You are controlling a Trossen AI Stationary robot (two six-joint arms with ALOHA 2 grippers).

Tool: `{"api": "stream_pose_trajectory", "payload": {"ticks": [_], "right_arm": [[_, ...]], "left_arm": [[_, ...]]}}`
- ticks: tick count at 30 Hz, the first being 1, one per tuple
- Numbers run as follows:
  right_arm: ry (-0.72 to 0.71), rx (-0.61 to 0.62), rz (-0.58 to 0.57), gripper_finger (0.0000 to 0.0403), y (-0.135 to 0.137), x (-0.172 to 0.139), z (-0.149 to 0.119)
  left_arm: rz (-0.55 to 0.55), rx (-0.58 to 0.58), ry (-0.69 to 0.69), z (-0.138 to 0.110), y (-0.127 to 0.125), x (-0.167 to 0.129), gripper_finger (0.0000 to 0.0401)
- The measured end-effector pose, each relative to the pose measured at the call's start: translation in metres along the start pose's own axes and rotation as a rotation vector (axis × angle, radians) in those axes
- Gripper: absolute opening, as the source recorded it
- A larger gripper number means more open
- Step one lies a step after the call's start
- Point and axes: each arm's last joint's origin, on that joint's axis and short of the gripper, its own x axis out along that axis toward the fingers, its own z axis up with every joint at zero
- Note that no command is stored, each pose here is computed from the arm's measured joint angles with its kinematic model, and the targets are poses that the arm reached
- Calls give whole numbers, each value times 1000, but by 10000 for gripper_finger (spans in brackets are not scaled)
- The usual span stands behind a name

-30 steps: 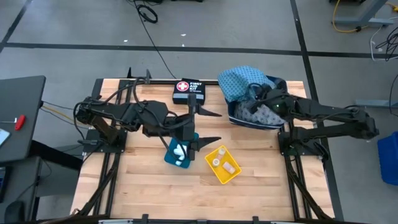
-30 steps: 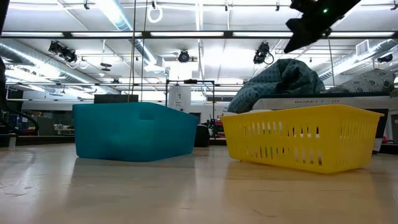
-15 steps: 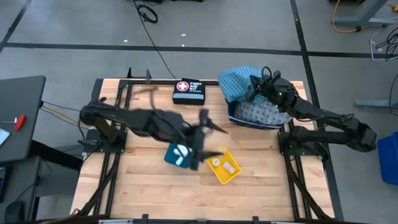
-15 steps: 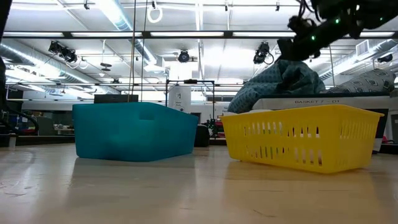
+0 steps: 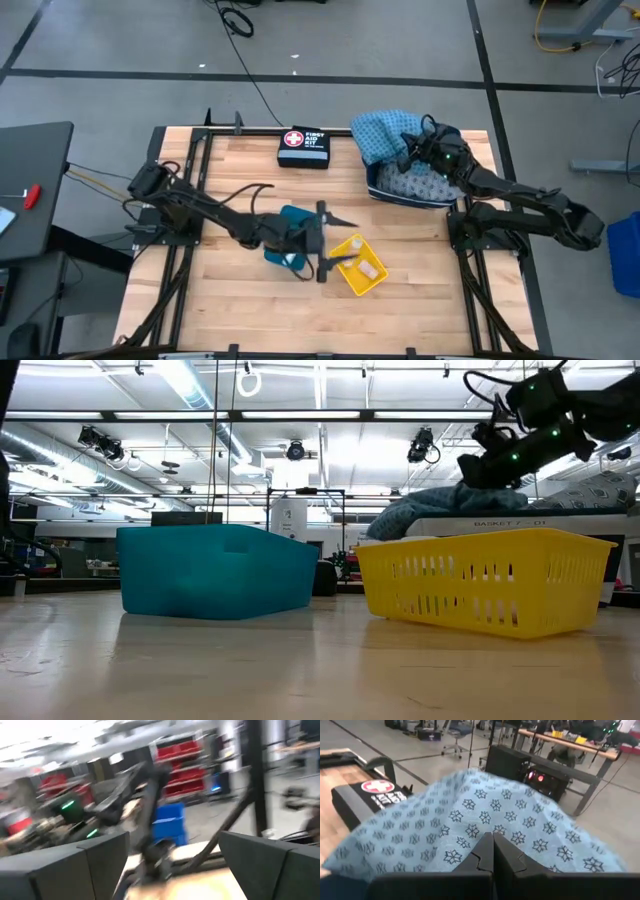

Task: Pick & place medical supplies in basket/bin
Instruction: Put the blue patient gown into the blue laundry bin

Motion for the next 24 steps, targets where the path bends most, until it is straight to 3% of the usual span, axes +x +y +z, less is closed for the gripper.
{"api": "stream_pose_trajectory", "payload": {"ticks": [6,15,24], "right_arm": [[18,11,0,0,0,0,-9],[-7,36,69,0,2,0,-7],[-6,41,88,0,3,0,-7]], "left_arm": [[71,-55,67,-33,6,-41,307],[158,-168,-86,-76,27,-134,307],[212,-239,34,-113,49,-212,307]]}}
